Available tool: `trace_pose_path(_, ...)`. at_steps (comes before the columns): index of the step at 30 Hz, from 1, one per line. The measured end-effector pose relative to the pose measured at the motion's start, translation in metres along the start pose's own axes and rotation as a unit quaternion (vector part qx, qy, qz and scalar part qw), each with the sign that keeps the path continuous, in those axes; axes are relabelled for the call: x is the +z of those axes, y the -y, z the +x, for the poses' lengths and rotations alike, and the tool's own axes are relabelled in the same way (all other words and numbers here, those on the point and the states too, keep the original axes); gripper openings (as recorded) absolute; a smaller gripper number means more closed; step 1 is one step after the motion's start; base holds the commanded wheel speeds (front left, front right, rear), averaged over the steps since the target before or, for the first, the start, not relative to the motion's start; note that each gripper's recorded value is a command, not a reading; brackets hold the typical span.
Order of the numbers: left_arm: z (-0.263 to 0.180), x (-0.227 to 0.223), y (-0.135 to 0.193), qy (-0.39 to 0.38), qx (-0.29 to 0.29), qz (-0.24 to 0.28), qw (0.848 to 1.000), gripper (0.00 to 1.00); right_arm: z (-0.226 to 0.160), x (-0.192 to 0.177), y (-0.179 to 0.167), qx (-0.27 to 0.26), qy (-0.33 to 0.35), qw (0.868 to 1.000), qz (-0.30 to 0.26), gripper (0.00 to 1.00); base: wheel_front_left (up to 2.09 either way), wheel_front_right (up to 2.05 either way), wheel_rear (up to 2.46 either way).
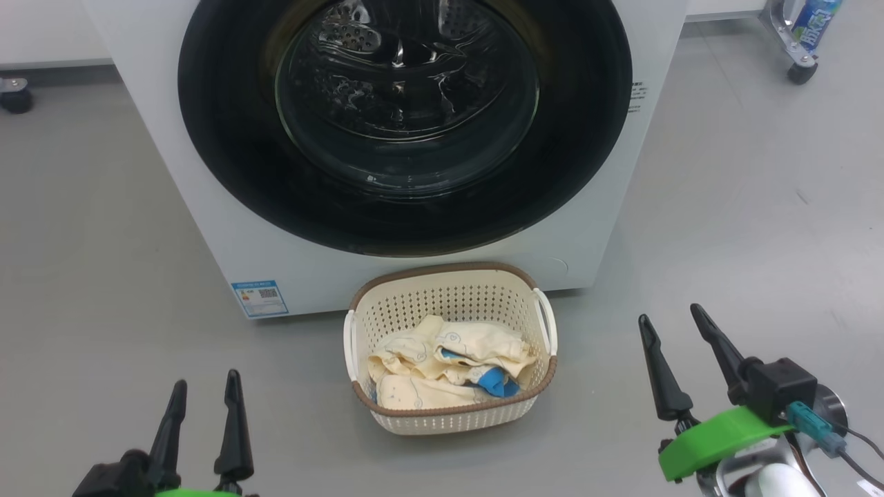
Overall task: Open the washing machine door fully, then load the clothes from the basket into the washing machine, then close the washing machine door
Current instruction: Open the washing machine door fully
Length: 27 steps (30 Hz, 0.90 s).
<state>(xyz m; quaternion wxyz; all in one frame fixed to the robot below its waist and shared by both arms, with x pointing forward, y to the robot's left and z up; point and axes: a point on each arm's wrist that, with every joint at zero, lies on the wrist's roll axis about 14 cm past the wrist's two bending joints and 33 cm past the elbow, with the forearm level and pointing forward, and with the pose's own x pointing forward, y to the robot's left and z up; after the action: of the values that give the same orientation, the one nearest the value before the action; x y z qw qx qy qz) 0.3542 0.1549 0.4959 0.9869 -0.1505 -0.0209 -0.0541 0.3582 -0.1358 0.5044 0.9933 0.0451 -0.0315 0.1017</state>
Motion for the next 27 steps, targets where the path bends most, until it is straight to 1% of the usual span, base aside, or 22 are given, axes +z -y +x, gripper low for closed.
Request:
trace_pose_path(10,0.0003,-0.0008,0.0042,-0.002,-0.008,0.001,1.000,1.00,-0.0003,0.0003,0.0002,0.000,0.000,1.000,0.000,1.00,0.00,0.01,-0.01)
trace_pose_path(15,0.0006,-0.0026,0.0079,-0.005,-0.016,0.003,1.000,1.00,-0.0008,0.0001,0.0006,-0.001,0.000,1.000,0.000,1.00,0.24,0.31,-0.55)
trace_pose_path(21,0.0013,-0.0041,0.0089,-0.008,-0.019,0.005,1.000,1.00,-0.0017,-0.0013,0.0016,-0.003,-0.002,1.000,0.000,1.00,0.66,0.71,-1.37)
trace_pose_path(27,0.0015,-0.0049,0.0076,-0.011,-0.020,0.009,1.000,1.00,-0.0017,-0.0017,0.0012,-0.004,-0.002,1.000,0.003,1.00,1.09,1.09,-2.18)
